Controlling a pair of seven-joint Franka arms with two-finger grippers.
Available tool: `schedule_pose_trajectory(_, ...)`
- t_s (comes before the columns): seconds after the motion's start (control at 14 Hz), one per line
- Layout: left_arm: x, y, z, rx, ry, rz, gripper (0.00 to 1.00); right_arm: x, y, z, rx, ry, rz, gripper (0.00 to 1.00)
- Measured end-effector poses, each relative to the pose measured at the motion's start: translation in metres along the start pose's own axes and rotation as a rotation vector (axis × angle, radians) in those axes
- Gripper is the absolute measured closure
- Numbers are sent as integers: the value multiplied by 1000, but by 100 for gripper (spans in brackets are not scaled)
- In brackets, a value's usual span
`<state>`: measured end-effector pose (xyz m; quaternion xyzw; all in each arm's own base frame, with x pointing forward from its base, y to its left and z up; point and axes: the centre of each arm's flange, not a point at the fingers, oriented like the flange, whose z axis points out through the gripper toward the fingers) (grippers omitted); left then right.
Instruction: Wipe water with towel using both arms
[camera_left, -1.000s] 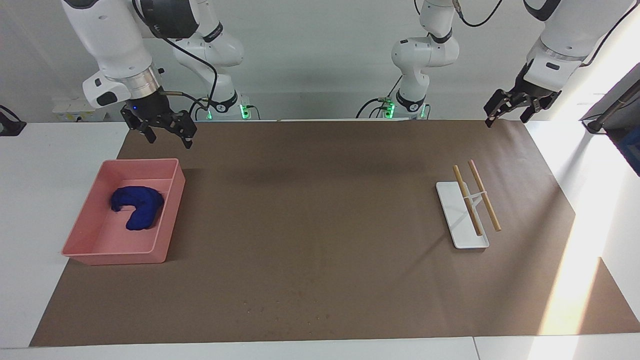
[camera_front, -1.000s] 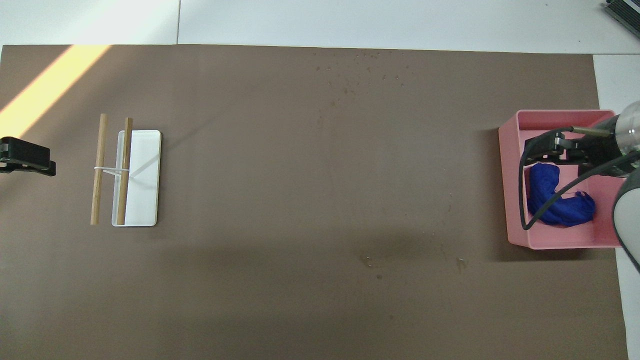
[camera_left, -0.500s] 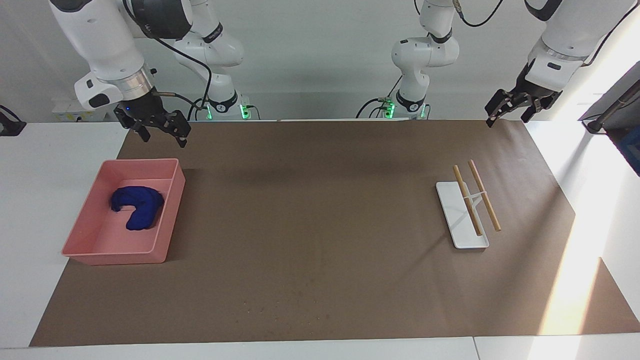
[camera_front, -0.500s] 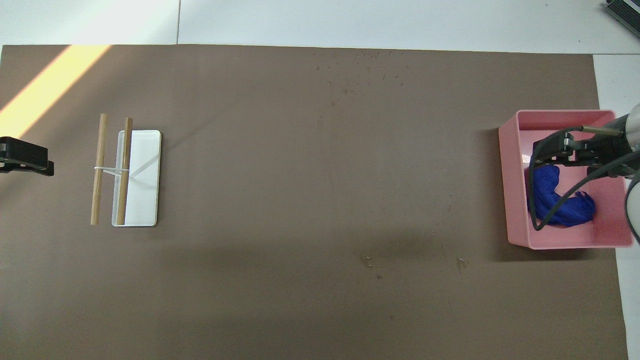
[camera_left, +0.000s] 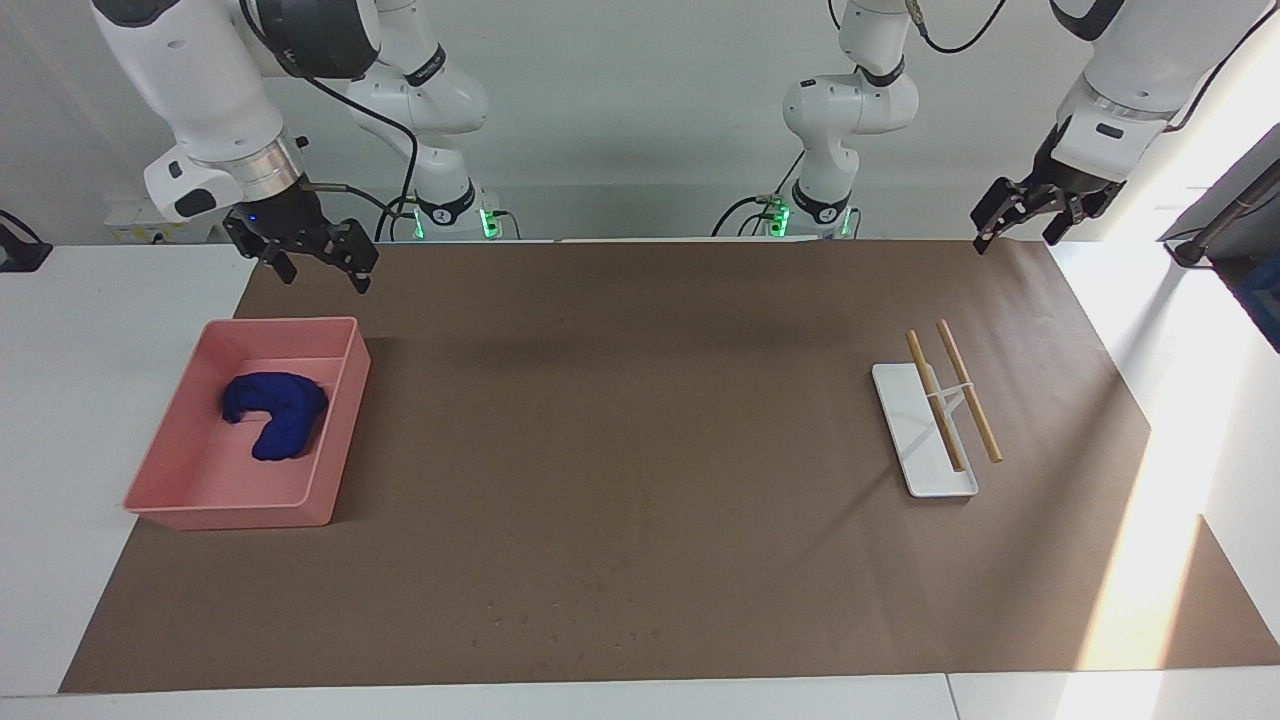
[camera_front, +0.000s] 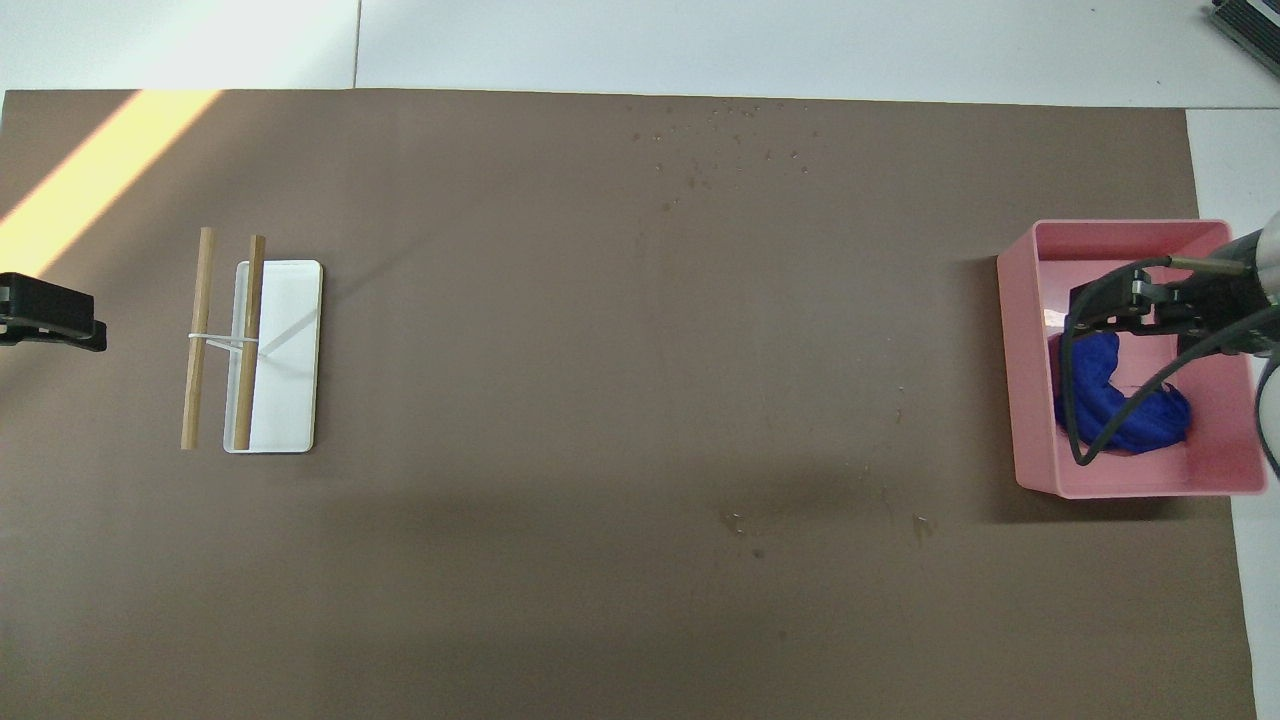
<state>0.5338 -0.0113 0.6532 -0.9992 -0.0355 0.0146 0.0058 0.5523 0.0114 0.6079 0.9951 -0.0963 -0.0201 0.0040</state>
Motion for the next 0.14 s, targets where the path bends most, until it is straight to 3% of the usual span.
schedule_pose_trajectory(0.14, -1, 0, -1, 0, 2, 0, 0, 0, 0, 0, 0, 0, -1, 0)
